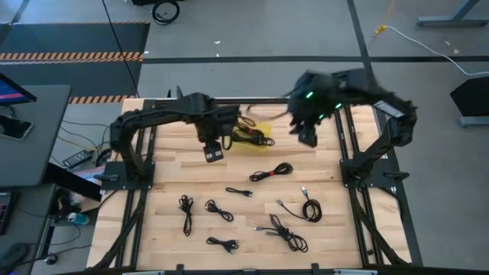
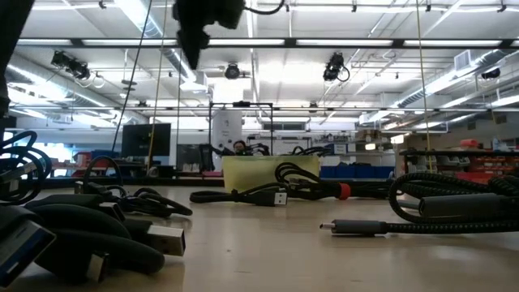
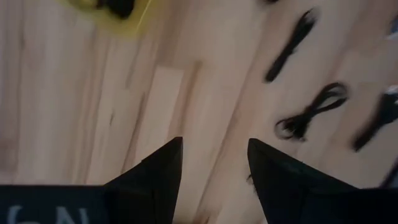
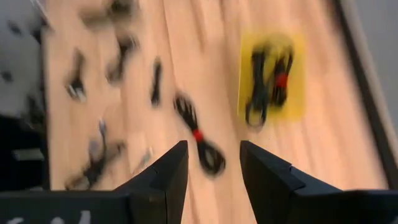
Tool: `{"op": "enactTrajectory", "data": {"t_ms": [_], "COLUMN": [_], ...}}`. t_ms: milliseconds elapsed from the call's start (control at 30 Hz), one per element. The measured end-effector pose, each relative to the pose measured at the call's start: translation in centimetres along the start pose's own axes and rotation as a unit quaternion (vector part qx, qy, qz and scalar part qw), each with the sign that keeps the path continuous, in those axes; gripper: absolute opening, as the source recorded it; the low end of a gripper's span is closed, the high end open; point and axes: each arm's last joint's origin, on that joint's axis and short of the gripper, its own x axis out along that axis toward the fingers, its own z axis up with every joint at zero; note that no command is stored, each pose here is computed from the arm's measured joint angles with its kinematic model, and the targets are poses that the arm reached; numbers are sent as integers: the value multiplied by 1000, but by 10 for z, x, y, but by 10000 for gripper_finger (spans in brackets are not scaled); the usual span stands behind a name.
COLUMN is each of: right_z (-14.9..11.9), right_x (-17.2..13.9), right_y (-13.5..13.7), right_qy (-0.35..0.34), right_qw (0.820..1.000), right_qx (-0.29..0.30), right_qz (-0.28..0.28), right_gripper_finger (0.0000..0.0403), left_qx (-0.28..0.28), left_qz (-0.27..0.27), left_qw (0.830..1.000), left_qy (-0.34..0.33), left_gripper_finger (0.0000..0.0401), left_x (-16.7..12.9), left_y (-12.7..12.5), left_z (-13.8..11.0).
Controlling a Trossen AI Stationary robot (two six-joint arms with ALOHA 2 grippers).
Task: Pick and place USB-C Cables
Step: Put the black charger cable into the yellow bin
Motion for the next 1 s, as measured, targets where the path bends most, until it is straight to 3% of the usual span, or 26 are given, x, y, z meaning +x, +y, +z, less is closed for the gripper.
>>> {"op": "enactTrajectory", "data": {"t_ms": [133, 233, 533, 767, 1000], "right_z": [-13, -24, -54, -78, -94], "right_x": [53, 89, 183, 220, 244], "right_y": [1, 3, 15, 11, 2], "right_qy": [99, 133, 109, 116, 146], "right_qw": [995, 990, 992, 988, 985], "right_qx": [20, 37, 65, 102, 85], "right_qz": [-22, -25, 5, -8, -46], "right_gripper_finger": [151, 151, 151, 159, 184], "left_qx": [-46, -81, -161, -174, -171], "left_qz": [39, 51, 53, 50, 53], "left_qw": [998, 995, 985, 983, 984], "left_qy": [17, 29, 17, -8, -16], "left_gripper_finger": [187, 187, 187, 187, 187], "left_x": [3, 7, 1, -9, -10], "left_y": [4, 7, 14, 15, 16], "left_z": [-29, -50, -105, -119, -119]}}
